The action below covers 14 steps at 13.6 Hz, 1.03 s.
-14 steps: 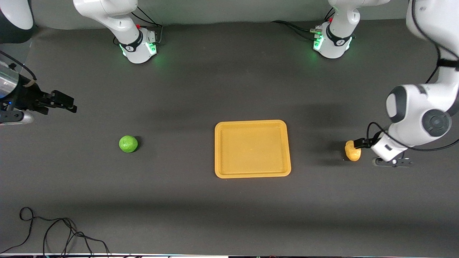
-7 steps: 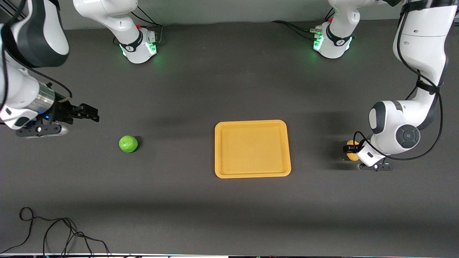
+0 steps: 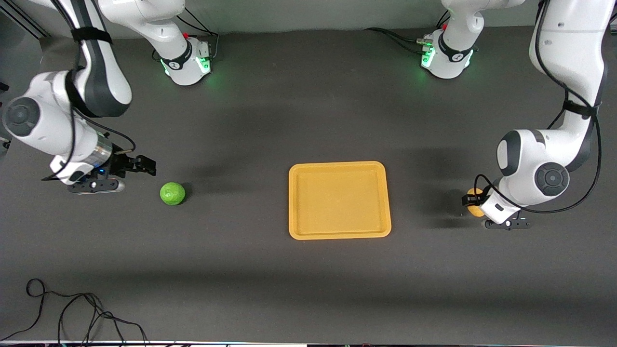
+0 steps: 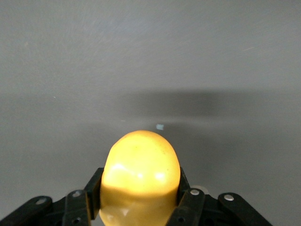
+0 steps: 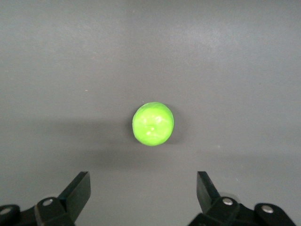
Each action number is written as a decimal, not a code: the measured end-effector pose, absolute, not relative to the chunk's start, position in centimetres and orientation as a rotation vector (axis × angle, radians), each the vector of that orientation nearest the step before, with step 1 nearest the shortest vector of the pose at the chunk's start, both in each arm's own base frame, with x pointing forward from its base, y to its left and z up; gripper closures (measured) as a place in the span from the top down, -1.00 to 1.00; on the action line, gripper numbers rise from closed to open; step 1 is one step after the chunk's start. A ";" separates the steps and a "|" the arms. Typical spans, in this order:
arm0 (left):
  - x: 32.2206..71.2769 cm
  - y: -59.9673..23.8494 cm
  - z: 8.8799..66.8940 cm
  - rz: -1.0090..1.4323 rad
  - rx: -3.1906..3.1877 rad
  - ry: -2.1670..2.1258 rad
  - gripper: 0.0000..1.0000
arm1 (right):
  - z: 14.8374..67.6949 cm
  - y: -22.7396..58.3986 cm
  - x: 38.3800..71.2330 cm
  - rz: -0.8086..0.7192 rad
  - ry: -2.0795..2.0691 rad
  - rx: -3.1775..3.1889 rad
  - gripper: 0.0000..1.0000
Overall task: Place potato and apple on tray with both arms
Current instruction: 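Carry the potato toward the tray while the right gripper reaches the apple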
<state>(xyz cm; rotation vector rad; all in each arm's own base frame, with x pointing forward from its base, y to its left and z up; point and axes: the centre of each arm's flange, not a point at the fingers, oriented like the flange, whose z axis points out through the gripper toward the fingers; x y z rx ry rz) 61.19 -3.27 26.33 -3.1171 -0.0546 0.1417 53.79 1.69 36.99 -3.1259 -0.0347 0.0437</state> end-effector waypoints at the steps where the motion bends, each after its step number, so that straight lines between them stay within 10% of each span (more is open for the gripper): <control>1: 61.2 -5.6 28.8 0.144 -3.114 -0.082 0.26 | 35.3 1.6 53.2 0.042 -0.033 -3.128 1.00; 7: 57.5 -24.2 34.7 0.176 -3.111 -0.147 0.26 | 28.2 1.4 53.3 0.038 -0.026 -3.144 1.00; 14: 56.2 -33.3 22.3 0.172 -3.152 -0.176 0.26 | 21.3 1.1 53.5 0.066 -0.022 -3.163 1.00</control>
